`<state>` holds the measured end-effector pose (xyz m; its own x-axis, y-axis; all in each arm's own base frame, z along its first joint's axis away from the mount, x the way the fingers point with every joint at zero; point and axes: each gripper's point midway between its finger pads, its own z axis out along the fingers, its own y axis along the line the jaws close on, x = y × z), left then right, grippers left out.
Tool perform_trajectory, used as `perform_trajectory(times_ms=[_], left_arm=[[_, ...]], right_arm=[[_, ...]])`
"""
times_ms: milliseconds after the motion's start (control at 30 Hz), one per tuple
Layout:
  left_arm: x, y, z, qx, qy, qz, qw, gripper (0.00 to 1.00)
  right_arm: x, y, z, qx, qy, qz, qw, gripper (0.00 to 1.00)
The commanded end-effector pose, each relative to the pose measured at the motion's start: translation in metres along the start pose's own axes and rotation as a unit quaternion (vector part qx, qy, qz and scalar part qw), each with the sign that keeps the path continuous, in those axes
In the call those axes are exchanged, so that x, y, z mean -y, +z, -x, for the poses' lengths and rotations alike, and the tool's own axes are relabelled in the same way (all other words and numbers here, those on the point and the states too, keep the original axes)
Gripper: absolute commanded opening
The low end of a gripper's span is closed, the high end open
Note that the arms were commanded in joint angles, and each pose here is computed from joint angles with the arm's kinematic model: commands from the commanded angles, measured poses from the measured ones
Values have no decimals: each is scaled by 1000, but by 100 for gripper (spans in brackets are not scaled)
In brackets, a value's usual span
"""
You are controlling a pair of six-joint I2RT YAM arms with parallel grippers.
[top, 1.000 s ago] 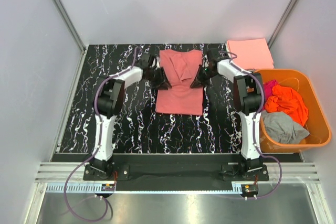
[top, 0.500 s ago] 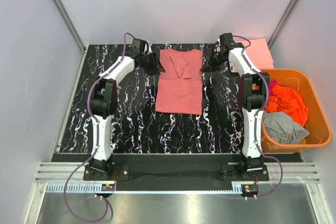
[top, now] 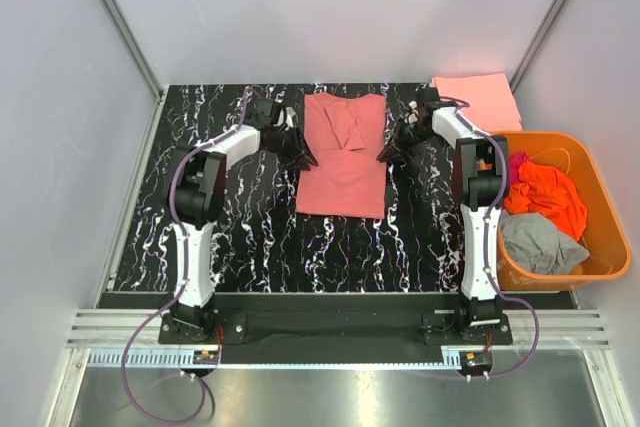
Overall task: Fold and stack the t-shirts
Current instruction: Fold the tshirt
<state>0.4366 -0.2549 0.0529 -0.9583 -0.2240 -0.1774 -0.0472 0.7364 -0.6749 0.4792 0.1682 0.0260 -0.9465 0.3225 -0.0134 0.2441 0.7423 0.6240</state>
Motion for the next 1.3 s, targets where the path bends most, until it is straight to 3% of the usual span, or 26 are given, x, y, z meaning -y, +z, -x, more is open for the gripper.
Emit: perform_trajectory(times_ms=[0, 267, 367, 500, 567, 667, 933, 1067, 1267], left_arm=[[39, -47, 8, 40, 52, -42, 997, 39], [39, -66, -62, -5, 45, -44, 998, 39], [28, -59, -84, -31, 34, -40, 998, 39], [3, -45, -98, -47, 14, -21, 999, 38], [-11, -40, -104, -54, 12, -9, 998, 38], [-36, -35, -109, -61, -11, 12, 998, 37], [-77, -38, -143, -78, -13, 57, 995, 36], [-70, -51, -146, -67, -1, 48, 997, 36], [-25, -76, -122, -29, 21, 0, 999, 37]], right_arm=[[-12, -21, 21, 34, -21, 15, 999, 22], [-52, -80, -28, 49, -49, 33, 997, 35], [-68, -77, -64, 25, -70, 41, 996, 36], [-97, -43, -123, -50, -96, 93, 990, 36], [-102, -23, -140, -75, -99, 105, 987, 31], [-90, -5, -152, -95, -80, 115, 986, 22], [2, 3, -174, -102, -41, 52, 993, 19], [21, -24, -180, -86, -14, 55, 995, 20], [-9, -63, -173, -49, -13, 101, 994, 22]])
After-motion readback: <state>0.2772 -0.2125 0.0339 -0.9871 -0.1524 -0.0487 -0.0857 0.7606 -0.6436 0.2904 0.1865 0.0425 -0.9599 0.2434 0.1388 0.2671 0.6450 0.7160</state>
